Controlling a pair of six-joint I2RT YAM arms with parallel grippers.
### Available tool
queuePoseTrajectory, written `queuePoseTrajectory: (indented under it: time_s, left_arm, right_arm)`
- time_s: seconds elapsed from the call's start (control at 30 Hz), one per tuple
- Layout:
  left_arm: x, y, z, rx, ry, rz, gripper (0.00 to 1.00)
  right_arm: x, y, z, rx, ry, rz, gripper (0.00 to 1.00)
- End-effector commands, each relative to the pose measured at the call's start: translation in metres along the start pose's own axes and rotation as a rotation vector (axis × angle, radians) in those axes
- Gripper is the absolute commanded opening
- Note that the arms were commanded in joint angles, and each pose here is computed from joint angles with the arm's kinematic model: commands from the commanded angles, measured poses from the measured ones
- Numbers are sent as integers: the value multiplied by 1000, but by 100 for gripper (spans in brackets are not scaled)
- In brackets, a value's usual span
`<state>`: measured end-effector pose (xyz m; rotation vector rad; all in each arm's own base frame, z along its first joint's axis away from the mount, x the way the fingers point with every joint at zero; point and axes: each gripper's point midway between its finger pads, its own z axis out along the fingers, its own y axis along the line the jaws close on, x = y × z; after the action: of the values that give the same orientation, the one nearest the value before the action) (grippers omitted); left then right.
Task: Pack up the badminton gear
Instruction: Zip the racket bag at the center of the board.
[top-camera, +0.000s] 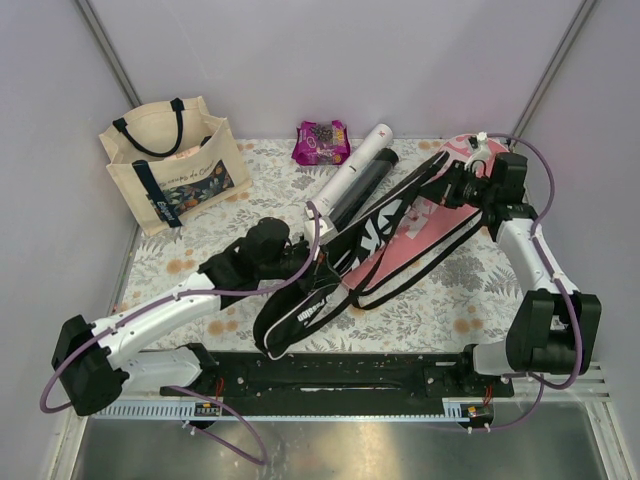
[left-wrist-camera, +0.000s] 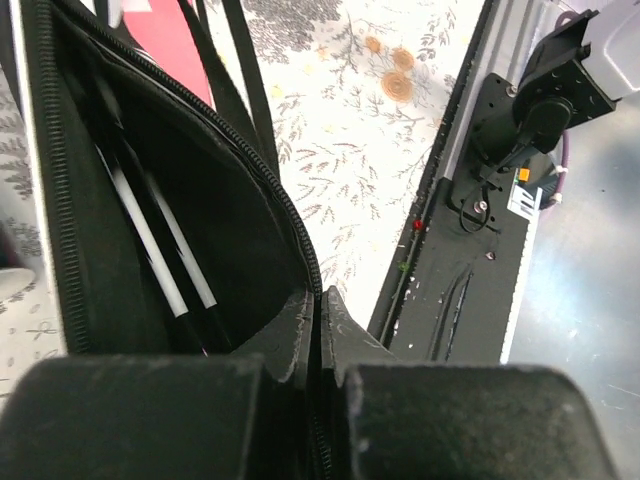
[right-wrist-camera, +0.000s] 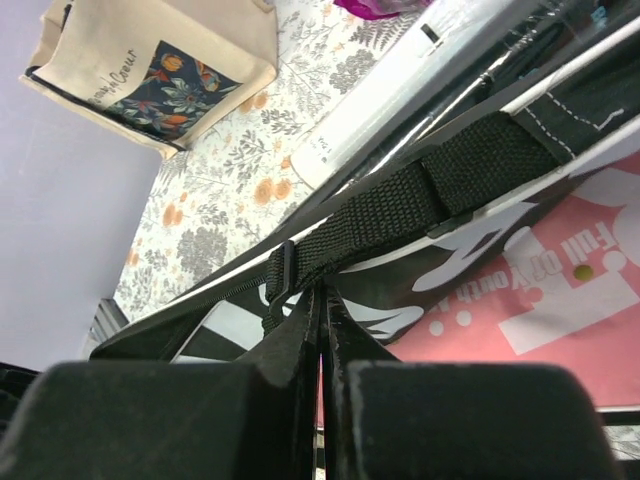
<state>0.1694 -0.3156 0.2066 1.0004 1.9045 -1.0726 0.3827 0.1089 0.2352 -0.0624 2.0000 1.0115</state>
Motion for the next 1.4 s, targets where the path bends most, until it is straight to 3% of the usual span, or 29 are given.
queuePoseTrajectory:
  time_s: [0.0,0.2,0.33,0.57,0.93,1.0,1.1,1.23,1.37]
  left_arm:
    - [-55,4,-12,-58,-195,134,0]
    - [-52,12,-6,-85,-153,132,0]
    - [-57,15,-19,-140,-158,147,9]
    - [-51,24,-21,-183,-146,142,0]
    - [-52,28,-23,-213,-159,151,0]
    - [-53,28,-23,-214,-158,144,7]
    - [-51,27,-30,-228,-133,140,33]
    - [-41,33,-51,-303,-90,135,61]
    - [-24,39,-82,-400,-43,132,70]
  right_arm:
    - [13,45,3,-161,42,12,0]
    - [45,71,0,-232,83,27,0]
    - [38,73,-4,-203,57,30,0]
    - [42,123,-9,-337,77,56,0]
    - [97,130,-1,-299,164,96,0]
    - [100,136,-1,-323,175,102,0]
    - [95,142,-6,-339,160,66,0]
    - [83,152,-16,-355,136,0,0]
    - [72,153,-24,-357,108,-9,0]
